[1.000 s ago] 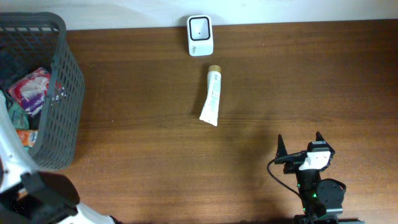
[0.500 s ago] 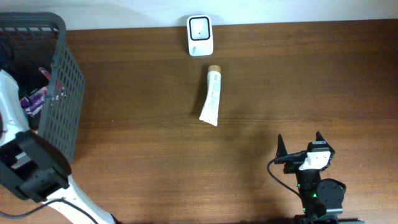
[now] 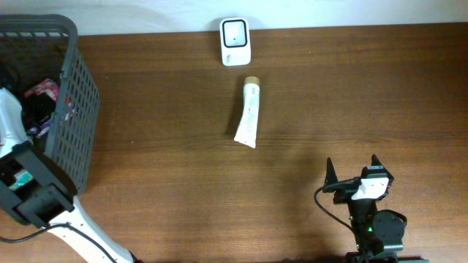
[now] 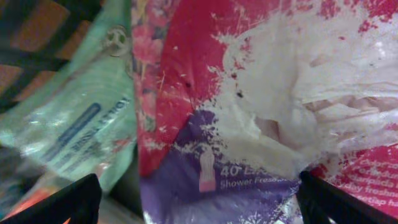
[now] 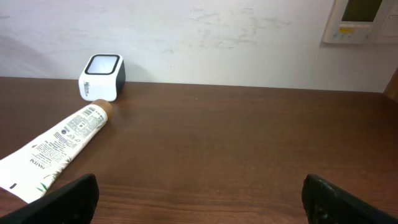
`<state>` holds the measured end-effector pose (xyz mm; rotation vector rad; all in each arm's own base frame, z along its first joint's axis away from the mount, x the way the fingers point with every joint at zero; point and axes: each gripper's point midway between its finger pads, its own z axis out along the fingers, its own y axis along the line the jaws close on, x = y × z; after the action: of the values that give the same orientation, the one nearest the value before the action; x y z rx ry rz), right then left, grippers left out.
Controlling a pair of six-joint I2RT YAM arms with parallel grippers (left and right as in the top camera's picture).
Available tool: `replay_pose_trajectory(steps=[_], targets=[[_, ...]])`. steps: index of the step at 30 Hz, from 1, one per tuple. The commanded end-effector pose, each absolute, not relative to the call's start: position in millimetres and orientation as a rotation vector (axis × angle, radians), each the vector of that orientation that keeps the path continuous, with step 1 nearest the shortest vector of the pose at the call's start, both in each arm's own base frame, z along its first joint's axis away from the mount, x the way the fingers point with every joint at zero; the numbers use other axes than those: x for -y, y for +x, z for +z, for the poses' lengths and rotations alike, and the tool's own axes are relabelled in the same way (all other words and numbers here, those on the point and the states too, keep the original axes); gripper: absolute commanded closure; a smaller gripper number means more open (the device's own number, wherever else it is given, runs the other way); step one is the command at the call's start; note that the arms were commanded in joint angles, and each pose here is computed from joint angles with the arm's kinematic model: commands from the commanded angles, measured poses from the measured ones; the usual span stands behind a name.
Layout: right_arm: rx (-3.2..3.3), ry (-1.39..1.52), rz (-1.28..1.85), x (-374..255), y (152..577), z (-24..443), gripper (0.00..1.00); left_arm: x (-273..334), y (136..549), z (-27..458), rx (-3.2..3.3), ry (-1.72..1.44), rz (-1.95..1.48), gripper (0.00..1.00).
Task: Scan the item barcode
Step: 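Reach the left gripper into the basket and grasp the purple-red pack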
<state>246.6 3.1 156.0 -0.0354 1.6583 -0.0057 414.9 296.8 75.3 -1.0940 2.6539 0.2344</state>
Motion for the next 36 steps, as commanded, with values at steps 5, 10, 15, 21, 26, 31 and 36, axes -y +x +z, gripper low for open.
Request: replay_pose_trajectory(steps=[5, 10, 15, 21, 26, 31, 36], targets=[[-1.667, -0.031, -0.011, -2.6, 246.7, 151.6, 0.01, -287.2, 420.7, 57.9, -2.682, -1.015, -0.056, 0.23], [-1.667, -0.031, -0.011, -2.6, 246.7, 151.6, 0.01, -283.1, 416.8, 35.8, -2.731, -1.028, -0.085, 0.5], [-1.667, -0.031, -0.011, -2.6, 246.7, 151.6, 0.01, -285.8, 416.9, 42.6, -2.729, -1.031, -0.074, 1.0], [-1.667, -0.031, -0.011, -2.6, 246.7, 151.6, 0.01, -291.6, 426.6, 136.6, -2.614, -0.977, -0.034, 1.0], [-1.667, -0.031, -0.011, -2.6, 246.7, 151.6, 0.01, -270.9, 441.8, 253.4, -2.369, -0.824, -0.132, 1.0], [-1.667, -0.031, -0.011, -2.6, 246.7, 151.6, 0.01, -236.9, 438.7, 340.5, -2.185, -0.654, -0.237, 1.0], [-1.667, -0.031, -0.011, -2.6, 246.7, 151.6, 0.01, -181.2, 432.3, 414.6, -1.993, -0.583, -0.571, 1.0]])
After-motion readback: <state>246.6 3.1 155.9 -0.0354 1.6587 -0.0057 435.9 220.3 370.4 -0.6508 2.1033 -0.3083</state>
